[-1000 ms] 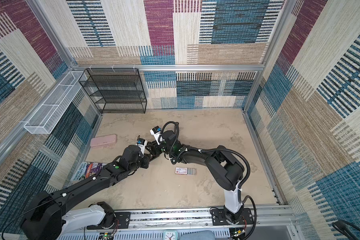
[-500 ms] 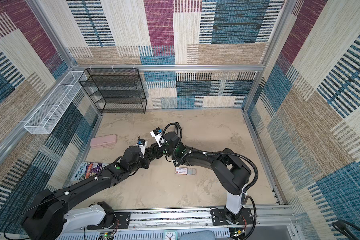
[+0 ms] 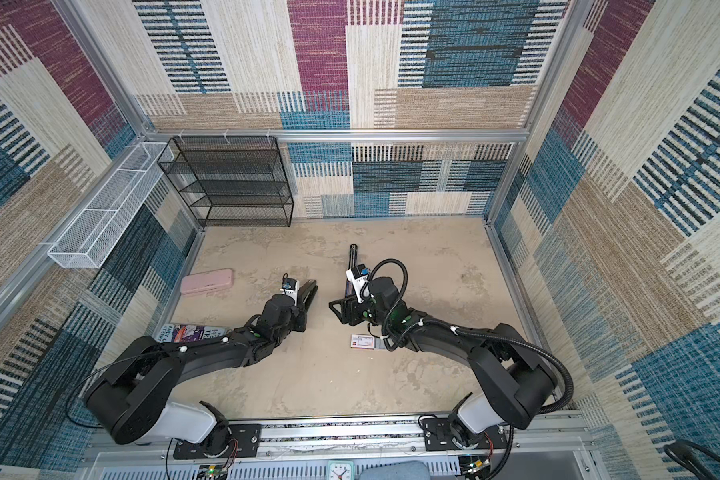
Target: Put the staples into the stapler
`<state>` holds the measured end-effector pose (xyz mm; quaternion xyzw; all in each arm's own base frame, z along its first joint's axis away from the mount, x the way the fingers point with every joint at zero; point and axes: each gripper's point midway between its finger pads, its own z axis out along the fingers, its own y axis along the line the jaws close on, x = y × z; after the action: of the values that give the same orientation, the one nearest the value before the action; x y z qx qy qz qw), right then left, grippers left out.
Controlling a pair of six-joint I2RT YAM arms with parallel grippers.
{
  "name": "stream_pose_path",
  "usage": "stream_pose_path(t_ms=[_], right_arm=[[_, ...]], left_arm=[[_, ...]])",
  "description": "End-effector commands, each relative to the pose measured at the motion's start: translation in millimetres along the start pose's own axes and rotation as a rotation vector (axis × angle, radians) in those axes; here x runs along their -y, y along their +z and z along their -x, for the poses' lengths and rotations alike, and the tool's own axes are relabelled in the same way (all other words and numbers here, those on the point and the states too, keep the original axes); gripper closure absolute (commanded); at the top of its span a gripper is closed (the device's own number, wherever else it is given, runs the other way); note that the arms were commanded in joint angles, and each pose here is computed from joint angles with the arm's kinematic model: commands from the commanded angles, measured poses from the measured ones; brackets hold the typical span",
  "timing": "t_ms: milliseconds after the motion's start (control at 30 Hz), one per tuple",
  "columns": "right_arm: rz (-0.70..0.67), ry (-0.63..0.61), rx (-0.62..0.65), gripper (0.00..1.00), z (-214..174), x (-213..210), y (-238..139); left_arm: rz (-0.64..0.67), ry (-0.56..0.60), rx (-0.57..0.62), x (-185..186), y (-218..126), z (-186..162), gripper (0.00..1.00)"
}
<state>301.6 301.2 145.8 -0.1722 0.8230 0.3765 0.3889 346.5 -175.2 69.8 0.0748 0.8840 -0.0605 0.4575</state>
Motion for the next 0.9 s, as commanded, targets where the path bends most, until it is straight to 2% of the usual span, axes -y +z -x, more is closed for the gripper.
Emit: stream_pose_path(t_ms=[0, 200, 267, 400, 567, 733, 833, 867], right_arm=[[-0.047, 0.039, 0.024, 0.33, -2, 10, -11], [-0.081, 0.074, 0.029, 0.33, -15, 20, -25], [-0.090, 0.077, 0.035, 0.33, -16, 22, -28], [-0.096, 0.080, 0.042, 0.33, -16, 23, -31], [-0.093, 0.085, 0.043, 0.33, -16, 24, -29], [-0.084, 0.087, 0.043, 0.33, -17, 24, -28], [-0.079, 0.086, 0.039, 0.33, -18, 23, -29], [-0.076, 0.084, 0.038, 0.33, -17, 22, -29]], left_arm=[[0.045, 0.042, 0.035, -2, 16, 8, 1.00], [0.045, 0.058, -0.003, 6, 41, 0, 0.99], [0.049, 0.060, -0.027, 6, 46, -6, 0.91], [0.043, 0.036, -0.083, 6, 43, -18, 0.68], [0.021, 0.012, -0.129, 5, 26, -28, 0.60], [-0.011, -0.025, -0.170, 5, -1, -28, 0.58], [-0.031, -0.068, -0.165, 5, -23, -15, 0.50], [-0.034, -0.079, -0.159, 4, -31, -8, 0.45]])
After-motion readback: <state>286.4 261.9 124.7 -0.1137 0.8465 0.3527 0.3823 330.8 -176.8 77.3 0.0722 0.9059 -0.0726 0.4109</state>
